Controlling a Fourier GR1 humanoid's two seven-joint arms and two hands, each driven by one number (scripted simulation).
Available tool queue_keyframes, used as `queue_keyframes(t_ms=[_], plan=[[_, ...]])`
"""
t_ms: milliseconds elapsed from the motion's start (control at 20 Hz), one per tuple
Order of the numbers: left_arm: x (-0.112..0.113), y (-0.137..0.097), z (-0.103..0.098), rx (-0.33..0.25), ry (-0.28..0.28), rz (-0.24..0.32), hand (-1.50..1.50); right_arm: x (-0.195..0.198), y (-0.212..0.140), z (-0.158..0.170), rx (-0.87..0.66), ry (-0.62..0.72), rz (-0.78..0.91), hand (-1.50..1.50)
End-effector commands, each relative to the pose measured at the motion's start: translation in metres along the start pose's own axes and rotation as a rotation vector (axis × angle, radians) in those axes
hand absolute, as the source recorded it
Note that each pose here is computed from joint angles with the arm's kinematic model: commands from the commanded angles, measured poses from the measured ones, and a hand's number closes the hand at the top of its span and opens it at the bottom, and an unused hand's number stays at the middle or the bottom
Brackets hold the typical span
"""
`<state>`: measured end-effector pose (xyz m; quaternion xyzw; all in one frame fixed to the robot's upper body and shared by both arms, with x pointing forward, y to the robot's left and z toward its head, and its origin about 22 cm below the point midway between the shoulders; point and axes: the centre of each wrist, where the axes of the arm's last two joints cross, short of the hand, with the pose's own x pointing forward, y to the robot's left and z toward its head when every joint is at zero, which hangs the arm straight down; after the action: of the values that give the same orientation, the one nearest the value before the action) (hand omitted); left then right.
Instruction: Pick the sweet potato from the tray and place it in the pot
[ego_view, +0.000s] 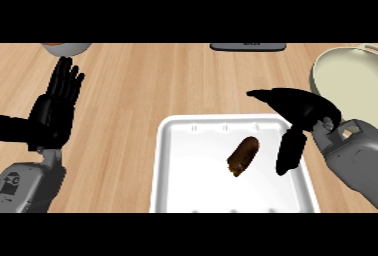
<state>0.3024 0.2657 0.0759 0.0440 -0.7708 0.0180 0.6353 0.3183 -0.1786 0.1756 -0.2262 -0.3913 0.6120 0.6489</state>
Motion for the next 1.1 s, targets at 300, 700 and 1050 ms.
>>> queue_keyframes(t_ms=[300, 700, 1050], plan=[[0.004, 0.014, 0.002, 0.012, 0.004, 0.009, 0.00, 0.014, 0.035, -0.031, 0.122, 0.144, 0.008, -1.50], [0.006, -0.004, 0.010, 0.010, -0.001, 0.010, 0.00, 0.009, 0.078, -0.054, 0.108, 0.078, 0.017, -1.50], [-0.006, 0.012, -0.003, 0.011, 0.000, 0.008, 0.00, 0.013, 0.086, -0.045, 0.086, 0.112, 0.065, -1.50]])
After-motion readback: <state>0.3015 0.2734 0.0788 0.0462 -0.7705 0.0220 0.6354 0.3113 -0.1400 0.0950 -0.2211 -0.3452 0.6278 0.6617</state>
